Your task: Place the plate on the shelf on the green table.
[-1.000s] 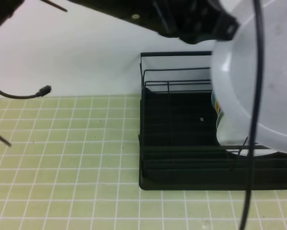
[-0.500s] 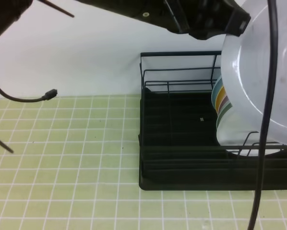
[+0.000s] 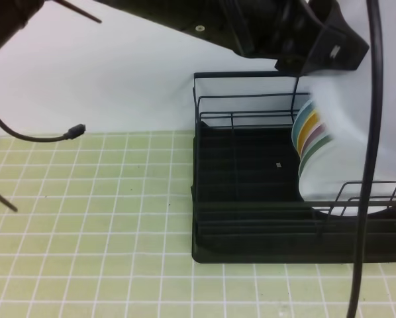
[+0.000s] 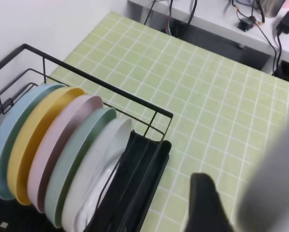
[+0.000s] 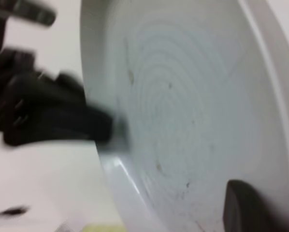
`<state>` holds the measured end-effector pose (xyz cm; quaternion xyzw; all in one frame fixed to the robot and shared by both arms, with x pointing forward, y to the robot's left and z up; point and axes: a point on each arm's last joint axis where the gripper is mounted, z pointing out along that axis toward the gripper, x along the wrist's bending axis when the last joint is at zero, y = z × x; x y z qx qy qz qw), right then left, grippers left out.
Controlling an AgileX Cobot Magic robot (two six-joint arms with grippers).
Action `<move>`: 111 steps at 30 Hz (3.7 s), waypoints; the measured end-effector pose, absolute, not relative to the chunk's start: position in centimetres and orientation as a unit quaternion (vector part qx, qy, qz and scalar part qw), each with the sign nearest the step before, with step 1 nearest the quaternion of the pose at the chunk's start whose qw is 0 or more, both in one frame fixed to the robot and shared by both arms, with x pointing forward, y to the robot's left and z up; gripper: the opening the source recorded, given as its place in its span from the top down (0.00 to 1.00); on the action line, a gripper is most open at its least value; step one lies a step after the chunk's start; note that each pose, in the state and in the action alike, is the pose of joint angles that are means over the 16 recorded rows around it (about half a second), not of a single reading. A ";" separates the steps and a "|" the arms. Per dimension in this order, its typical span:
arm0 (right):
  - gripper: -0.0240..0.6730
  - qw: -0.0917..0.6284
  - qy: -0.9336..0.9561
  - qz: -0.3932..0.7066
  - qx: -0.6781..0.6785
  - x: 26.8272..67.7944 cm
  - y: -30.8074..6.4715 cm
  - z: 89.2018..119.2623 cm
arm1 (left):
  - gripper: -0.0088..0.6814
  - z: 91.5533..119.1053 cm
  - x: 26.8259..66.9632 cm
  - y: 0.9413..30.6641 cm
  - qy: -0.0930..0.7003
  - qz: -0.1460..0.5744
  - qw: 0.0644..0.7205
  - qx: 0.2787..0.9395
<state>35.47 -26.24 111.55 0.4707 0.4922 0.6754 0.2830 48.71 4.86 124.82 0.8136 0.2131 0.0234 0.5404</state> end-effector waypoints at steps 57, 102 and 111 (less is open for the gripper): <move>0.92 0.369 0.909 0.165 0.104 50.7 -26.2 115.7 | 0.99 117.9 30.2 25.6 0.304 0.332 0.577 0.681; 0.90 0.297 0.938 0.137 0.119 57.4 -25.6 108.0 | 0.99 117.6 30.5 25.9 0.274 0.393 0.572 0.666; 0.75 0.288 0.937 0.139 0.144 57.6 -25.7 107.5 | 0.99 117.6 30.5 25.9 0.273 0.394 0.571 0.666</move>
